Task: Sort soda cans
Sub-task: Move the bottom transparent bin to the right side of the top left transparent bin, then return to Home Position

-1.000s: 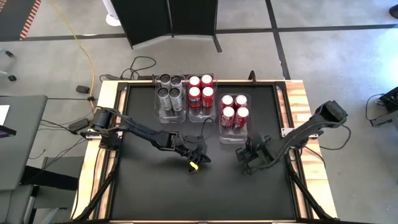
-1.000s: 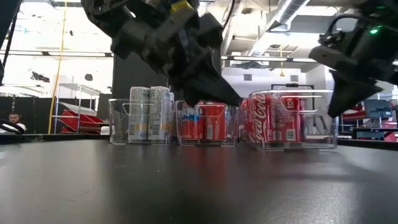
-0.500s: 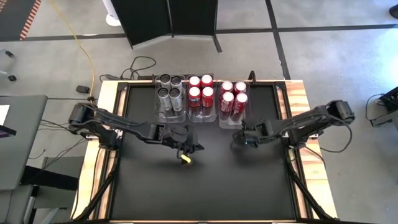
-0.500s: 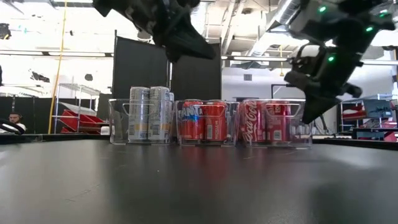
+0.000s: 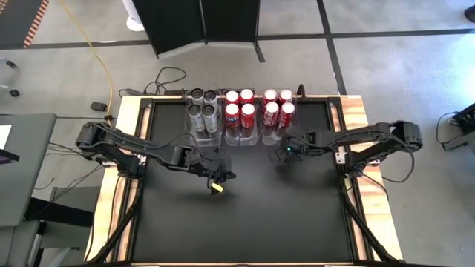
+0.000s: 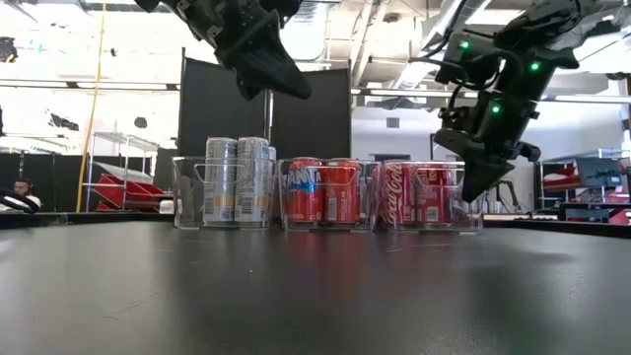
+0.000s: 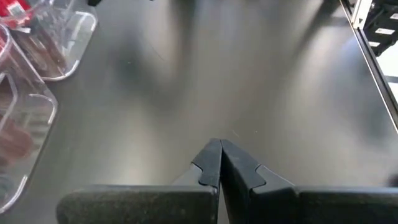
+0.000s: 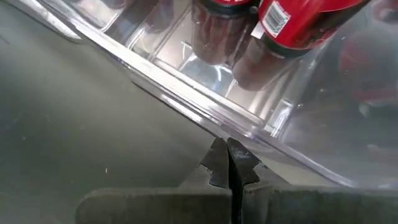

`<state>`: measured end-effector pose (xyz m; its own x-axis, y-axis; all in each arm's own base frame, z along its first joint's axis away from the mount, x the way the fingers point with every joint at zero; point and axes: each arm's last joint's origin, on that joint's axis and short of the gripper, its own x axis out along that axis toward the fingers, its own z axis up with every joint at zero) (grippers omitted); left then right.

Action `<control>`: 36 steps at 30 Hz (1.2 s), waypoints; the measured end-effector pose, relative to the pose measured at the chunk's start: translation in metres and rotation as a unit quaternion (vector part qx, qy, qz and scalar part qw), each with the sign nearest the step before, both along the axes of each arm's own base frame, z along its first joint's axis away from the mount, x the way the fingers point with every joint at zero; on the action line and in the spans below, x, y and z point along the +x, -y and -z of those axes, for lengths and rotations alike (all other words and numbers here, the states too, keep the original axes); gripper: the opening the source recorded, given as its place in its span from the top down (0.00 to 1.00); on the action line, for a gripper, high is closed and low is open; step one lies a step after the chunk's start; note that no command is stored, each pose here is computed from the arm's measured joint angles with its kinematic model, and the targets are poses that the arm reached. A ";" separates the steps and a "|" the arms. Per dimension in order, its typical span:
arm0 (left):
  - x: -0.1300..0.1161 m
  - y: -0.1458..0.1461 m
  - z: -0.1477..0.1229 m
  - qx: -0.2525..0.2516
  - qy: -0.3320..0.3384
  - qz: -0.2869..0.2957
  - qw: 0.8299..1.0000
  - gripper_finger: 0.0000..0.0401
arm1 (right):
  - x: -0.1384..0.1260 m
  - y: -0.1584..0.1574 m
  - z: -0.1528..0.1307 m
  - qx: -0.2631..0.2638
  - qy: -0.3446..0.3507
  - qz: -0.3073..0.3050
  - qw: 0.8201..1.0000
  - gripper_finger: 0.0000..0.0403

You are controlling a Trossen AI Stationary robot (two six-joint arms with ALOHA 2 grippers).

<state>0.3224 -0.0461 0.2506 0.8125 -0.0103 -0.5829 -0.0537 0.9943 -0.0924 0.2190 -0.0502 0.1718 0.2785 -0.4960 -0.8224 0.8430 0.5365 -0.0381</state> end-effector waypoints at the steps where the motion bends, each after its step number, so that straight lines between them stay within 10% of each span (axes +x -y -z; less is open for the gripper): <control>1: 0.000 0.000 0.000 0.000 0.001 0.000 1.000 1.00 | 0.000 0.001 0.000 0.006 0.003 -0.001 1.000 1.00; 8: -0.002 0.002 -0.003 -0.001 0.005 0.004 1.000 1.00 | 0.005 -0.019 -0.001 0.091 0.041 -0.034 0.994 0.97; 19: -0.042 -0.002 -0.050 0.062 0.049 0.005 0.997 1.00 | -0.006 -0.049 -0.048 0.084 0.181 -0.107 0.974 0.97; 36: -0.145 -0.017 -0.127 0.052 0.187 0.013 0.981 1.00 | 0.004 -0.058 -0.139 -0.084 0.539 -0.181 0.818 1.00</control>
<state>0.1776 -0.0294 0.3776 0.9697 0.0097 -0.2440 -0.0097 1.0000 0.0011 0.2228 0.0079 0.3112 0.9509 -0.3016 0.0689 0.2226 0.8216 0.5248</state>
